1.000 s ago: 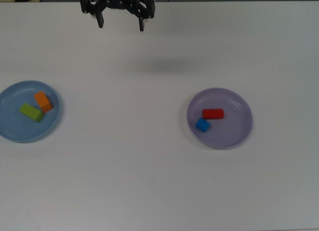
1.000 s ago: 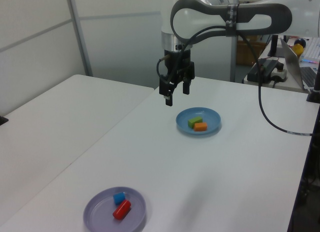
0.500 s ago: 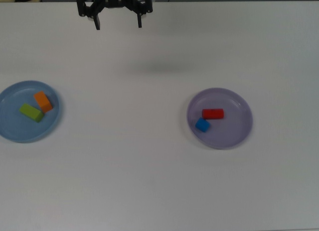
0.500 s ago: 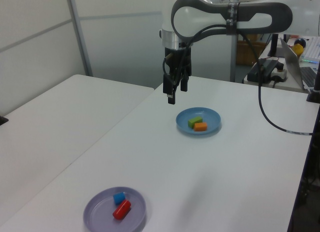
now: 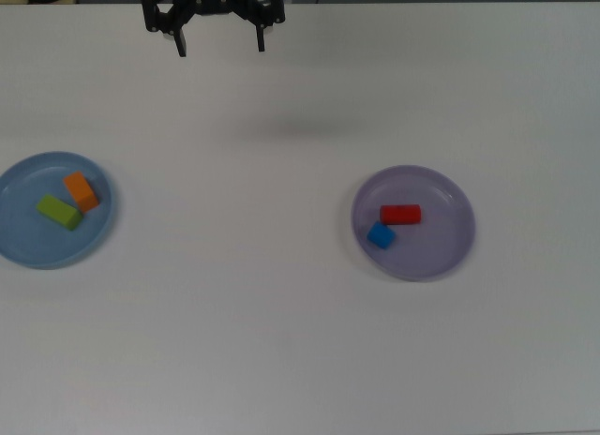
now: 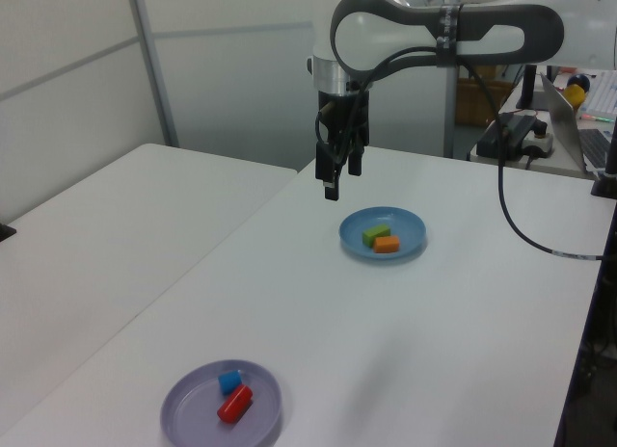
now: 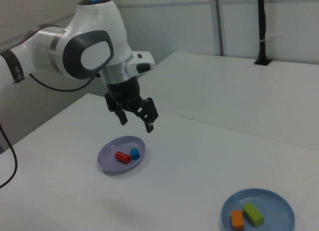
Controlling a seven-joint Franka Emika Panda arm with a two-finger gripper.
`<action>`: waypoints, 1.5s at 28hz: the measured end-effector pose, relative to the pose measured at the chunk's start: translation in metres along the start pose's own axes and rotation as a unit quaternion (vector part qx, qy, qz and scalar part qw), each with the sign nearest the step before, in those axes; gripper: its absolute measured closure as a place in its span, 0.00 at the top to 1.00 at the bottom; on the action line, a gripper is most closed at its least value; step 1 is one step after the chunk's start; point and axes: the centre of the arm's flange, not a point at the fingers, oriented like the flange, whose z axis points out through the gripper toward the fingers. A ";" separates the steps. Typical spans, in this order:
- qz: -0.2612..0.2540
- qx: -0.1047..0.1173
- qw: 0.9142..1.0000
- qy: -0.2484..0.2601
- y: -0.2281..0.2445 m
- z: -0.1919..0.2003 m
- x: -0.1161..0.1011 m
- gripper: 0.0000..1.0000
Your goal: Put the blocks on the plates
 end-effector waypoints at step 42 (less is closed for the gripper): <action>-0.001 0.001 1.000 -0.005 -0.001 0.006 0.001 1.00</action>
